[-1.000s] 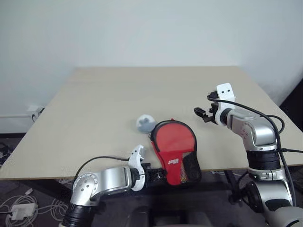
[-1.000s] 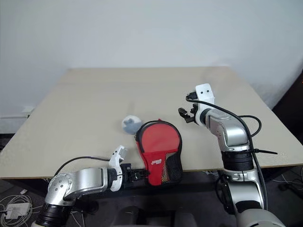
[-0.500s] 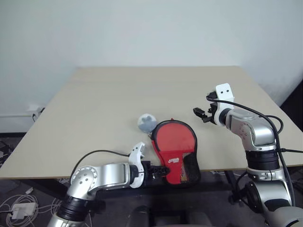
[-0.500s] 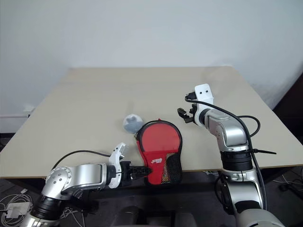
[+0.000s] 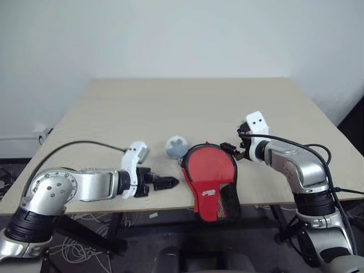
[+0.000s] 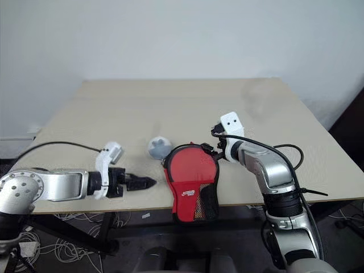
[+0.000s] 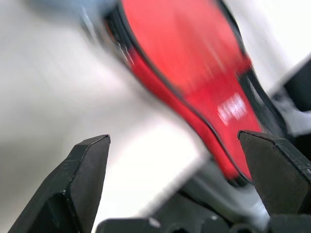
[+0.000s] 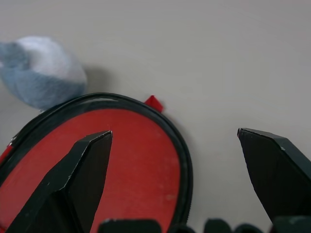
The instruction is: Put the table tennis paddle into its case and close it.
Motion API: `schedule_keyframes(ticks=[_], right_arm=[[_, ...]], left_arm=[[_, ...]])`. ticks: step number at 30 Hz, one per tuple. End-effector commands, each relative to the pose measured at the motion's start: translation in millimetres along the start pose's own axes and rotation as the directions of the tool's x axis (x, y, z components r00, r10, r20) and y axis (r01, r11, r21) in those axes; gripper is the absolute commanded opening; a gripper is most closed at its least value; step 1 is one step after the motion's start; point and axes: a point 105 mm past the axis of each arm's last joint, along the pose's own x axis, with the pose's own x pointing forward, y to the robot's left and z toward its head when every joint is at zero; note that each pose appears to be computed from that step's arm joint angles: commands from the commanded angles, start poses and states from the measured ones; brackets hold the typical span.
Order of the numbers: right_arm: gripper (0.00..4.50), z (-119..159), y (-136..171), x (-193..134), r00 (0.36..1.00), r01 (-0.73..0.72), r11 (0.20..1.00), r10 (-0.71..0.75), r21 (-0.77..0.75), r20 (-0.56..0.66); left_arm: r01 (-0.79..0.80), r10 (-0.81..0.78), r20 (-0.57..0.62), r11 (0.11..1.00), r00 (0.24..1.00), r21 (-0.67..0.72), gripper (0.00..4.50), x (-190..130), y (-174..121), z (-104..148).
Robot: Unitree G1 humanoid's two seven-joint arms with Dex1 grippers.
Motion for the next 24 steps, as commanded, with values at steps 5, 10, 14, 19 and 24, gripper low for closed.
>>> schedule_keyframes(ticks=[5,10,14,19,24], right_arm=[[4.5,2,20,3,0.997,-0.068,0.996,0.069,-0.062,0.02],[4.5,-3,32,10,0.995,-0.098,0.992,0.098,-0.085,0.002],[4.5,-9,49,17,0.99,-0.141,0.983,0.14,-0.12,-0.015],[3.88,-12,58,22,0.986,-0.166,0.978,0.165,-0.129,-0.017],[2.19,-12,60,26,0.985,-0.169,0.978,0.169,-0.124,-0.01]], left_arm=[[-0.123,0.06,0.279,0.969,0.958,0.213,4.48,-7,31,43],[-0.168,0.068,0.35,0.95,0.934,0.264,4.48,0,38,38],[-0.184,0.061,0.389,0.939,0.919,0.289,4.48,9,42,28],[-0.189,0.068,0.422,0.949,0.904,0.251,4.5,13,51,19],[-0.215,0.079,0.449,0.941,0.89,0.26,4.5,16,57,16]])
